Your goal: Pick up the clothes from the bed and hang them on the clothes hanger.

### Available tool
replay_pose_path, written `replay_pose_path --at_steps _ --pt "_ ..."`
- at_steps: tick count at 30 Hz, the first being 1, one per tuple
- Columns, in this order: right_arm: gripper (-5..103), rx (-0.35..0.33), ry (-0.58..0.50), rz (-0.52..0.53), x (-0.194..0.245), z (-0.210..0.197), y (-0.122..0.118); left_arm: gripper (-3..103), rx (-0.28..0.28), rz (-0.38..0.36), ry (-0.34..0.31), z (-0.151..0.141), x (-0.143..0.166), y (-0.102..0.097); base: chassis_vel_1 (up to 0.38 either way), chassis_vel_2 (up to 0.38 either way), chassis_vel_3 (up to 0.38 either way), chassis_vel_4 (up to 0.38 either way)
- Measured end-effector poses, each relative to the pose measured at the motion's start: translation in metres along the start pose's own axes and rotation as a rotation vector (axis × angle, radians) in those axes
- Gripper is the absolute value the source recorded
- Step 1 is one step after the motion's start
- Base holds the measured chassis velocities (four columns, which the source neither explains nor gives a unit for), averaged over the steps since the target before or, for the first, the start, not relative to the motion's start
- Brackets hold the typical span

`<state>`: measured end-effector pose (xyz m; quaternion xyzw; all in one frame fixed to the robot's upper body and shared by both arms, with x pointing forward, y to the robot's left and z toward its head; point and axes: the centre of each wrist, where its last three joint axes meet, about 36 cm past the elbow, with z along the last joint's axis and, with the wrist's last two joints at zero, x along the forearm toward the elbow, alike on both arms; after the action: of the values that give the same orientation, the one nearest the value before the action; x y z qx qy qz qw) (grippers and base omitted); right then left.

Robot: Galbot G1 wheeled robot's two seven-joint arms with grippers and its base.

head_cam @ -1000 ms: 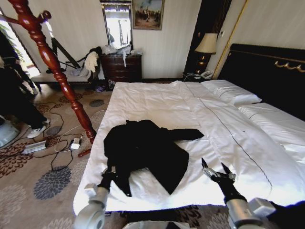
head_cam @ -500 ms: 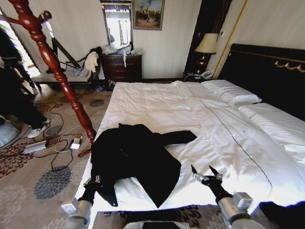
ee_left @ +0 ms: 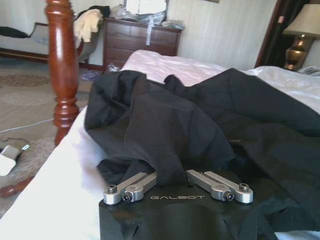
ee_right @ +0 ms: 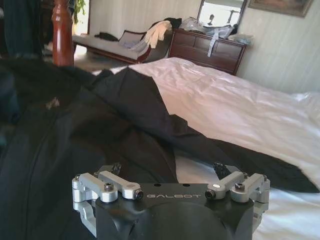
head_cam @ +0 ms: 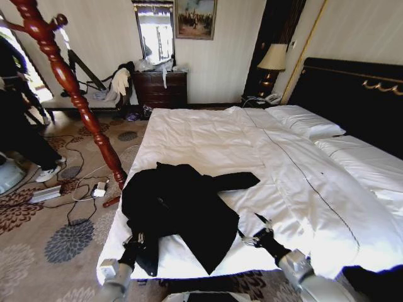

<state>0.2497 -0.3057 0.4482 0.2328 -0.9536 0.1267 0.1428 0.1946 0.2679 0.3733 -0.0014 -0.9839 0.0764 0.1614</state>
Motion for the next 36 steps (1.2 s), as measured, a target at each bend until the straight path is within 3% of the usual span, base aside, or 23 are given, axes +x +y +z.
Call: replay_pose_path --at_steps 3,6,7,8,9,11,12,15,16,20,21,23,29,36 --pt "100 -0.036 -0.002 -0.009 -0.007 -0.006 -0.005 0 0.008 -0.009 0.001 0.003 0.002 0.0 0.0 0.0 0.0 0.0" --pt "100 -0.184 0.001 -0.04 -0.024 -0.027 -0.014 0 0.02 -0.018 0.005 0.008 0.003 -0.002 0.0 0.0 0.0 0.0" --pt "100 -0.184 0.001 -0.04 -0.024 -0.027 -0.014 0 0.02 -0.018 0.005 0.008 0.003 -0.002 0.0 0.0 0.0 0.0" --pt "100 -0.303 0.0 -0.083 -0.035 -0.043 -0.014 0 0.022 -0.022 0.008 0.011 0.003 -0.003 0.0 0.0 0.0 0.0" --pt "100 -0.341 -0.009 -0.111 -0.043 -0.053 -0.013 0 0.021 -0.024 0.009 0.012 0.003 -0.003 0.0 0.0 0.0 0.0" --pt "100 -0.351 -0.017 -0.137 -0.051 -0.06 -0.01 0 0.02 -0.027 0.01 0.014 0.003 -0.003 0.0 0.0 0.0 0.0" --pt "100 -0.346 -0.021 -0.157 -0.058 -0.064 -0.007 0 0.019 -0.03 0.01 0.014 0.003 -0.003 0.0 0.0 0.0 0.0" --pt "100 -0.228 -0.039 -0.216 -0.093 -0.075 0.006 0 0.021 -0.04 0.011 0.015 0.004 -0.003 0.0 0.0 0.0 0.0" --pt "100 -0.228 -0.039 -0.216 -0.093 -0.075 0.006 0 0.021 -0.04 0.011 0.015 0.004 -0.003 0.0 0.0 0.0 0.0" --pt "100 -0.045 -0.075 -0.265 -0.135 -0.074 0.028 0 0.019 -0.055 0.009 0.016 0.003 -0.001 0.0 0.0 0.0 0.0" --pt "100 -0.045 -0.075 -0.265 -0.135 -0.074 0.028 0 0.019 -0.055 0.009 0.016 0.003 -0.001 0.0 0.0 0.0 0.0" --pt "100 0.02 -0.09 -0.301 -0.155 -0.069 0.049 0 0.021 -0.06 0.01 0.016 0.002 -0.001 0.0 0.0 0.0 0.0" --pt "100 0.034 -0.09 -0.362 -0.172 -0.065 0.082 0 0.023 -0.068 0.016 0.019 0.001 0.0 0.0 0.0 0.0 0.0" --pt "100 0.016 -0.075 -0.39 -0.184 -0.057 0.103 0 0.024 -0.076 0.022 0.022 0.0 0.001 0.0 0.0 0.0 0.0"
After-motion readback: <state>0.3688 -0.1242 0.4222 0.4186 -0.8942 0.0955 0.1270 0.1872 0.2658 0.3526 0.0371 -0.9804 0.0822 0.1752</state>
